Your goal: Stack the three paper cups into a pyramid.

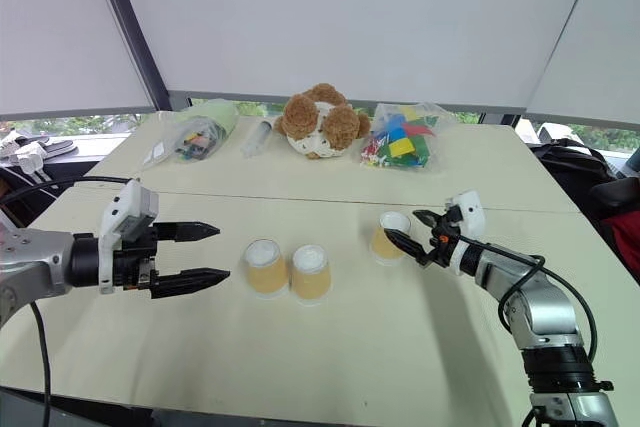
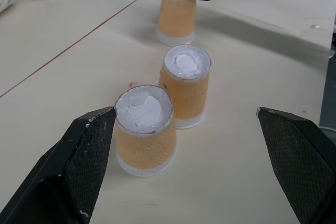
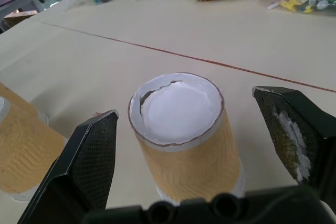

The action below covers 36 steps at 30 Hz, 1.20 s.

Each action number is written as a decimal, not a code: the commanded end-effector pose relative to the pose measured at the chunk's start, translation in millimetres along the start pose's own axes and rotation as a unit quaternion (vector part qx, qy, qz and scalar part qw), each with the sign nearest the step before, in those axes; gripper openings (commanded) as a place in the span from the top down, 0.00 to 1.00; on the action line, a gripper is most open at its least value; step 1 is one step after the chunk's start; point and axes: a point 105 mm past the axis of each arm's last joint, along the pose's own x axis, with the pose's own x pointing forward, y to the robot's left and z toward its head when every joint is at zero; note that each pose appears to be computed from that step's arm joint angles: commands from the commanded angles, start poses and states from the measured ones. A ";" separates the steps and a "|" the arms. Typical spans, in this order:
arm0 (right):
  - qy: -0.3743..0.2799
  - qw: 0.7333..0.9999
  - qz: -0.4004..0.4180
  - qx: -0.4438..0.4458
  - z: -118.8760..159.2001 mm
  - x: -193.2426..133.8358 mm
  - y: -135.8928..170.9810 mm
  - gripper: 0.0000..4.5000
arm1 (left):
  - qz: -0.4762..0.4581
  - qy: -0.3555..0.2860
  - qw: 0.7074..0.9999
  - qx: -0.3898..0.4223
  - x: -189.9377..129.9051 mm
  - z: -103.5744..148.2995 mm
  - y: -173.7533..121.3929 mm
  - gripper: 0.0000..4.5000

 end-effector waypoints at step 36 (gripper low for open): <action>0.001 0.976 0.211 -0.052 117.6 62.9 153.7 0.52 | 0.055 0.024 0.998 0.030 -21.0 -18.9 14.6 0.00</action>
